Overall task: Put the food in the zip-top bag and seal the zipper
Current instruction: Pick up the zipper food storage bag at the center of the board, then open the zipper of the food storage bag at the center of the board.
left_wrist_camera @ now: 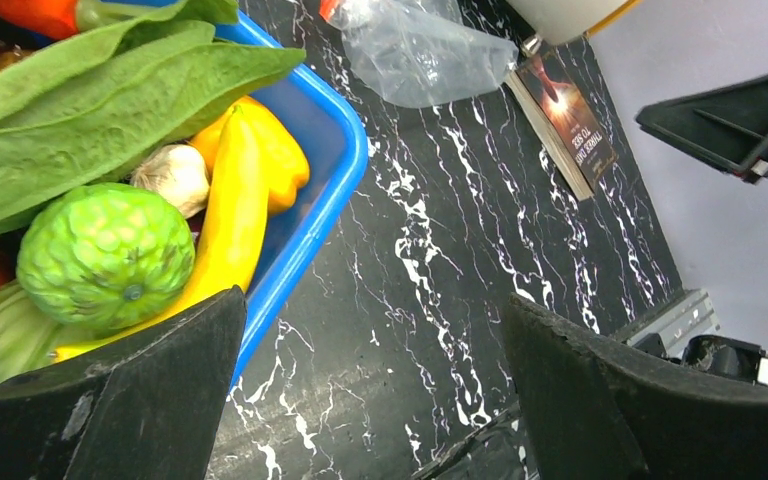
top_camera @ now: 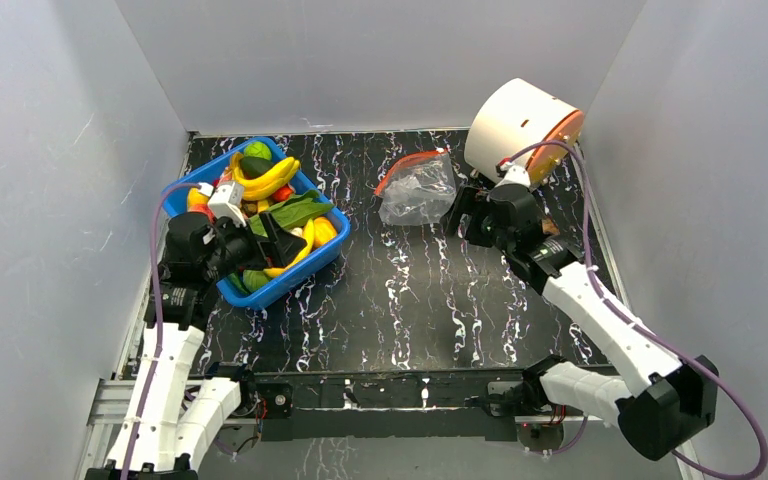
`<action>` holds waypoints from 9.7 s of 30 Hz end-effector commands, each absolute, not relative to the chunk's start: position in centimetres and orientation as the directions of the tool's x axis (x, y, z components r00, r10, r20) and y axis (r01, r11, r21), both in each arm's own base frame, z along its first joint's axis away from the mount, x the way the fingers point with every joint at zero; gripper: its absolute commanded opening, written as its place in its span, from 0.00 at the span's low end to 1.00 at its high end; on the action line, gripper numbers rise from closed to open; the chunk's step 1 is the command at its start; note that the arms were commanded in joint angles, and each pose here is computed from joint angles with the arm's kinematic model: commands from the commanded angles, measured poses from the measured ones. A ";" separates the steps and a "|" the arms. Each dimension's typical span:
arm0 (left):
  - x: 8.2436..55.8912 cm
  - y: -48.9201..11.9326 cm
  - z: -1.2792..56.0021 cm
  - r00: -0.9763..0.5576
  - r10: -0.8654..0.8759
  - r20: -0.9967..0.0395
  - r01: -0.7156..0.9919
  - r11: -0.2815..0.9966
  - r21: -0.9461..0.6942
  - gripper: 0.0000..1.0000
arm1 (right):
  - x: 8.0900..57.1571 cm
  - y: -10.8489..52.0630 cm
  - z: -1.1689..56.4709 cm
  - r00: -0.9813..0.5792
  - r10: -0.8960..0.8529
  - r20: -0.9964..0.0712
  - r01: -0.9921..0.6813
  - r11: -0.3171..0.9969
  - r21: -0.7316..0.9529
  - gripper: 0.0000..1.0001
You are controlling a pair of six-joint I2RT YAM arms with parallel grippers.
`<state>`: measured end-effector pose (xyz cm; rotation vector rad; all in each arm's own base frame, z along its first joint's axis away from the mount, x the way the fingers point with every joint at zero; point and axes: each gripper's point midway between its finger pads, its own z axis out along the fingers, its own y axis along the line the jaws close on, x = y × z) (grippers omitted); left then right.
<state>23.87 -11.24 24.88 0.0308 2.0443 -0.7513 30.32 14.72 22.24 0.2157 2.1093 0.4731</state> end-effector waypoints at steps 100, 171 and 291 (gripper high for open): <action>18.1 -19.9 28.5 0.367 0.181 -0.912 0.882 0.243 0.403 0.58 | 15.0 25.2 32.2 -0.609 -0.088 -0.788 -0.792 0.124 0.598 0.00; 28.5 -19.0 31.3 -0.468 -0.529 -0.708 0.222 0.705 -0.673 0.00 | 25.4 14.2 34.6 -0.529 0.462 -0.712 -0.268 0.705 0.657 0.76; 24.6 -20.0 28.7 -0.543 -0.201 -0.815 0.448 0.752 -0.484 0.75 | 25.9 17.9 31.3 -0.407 0.077 -0.910 0.032 0.997 0.070 0.00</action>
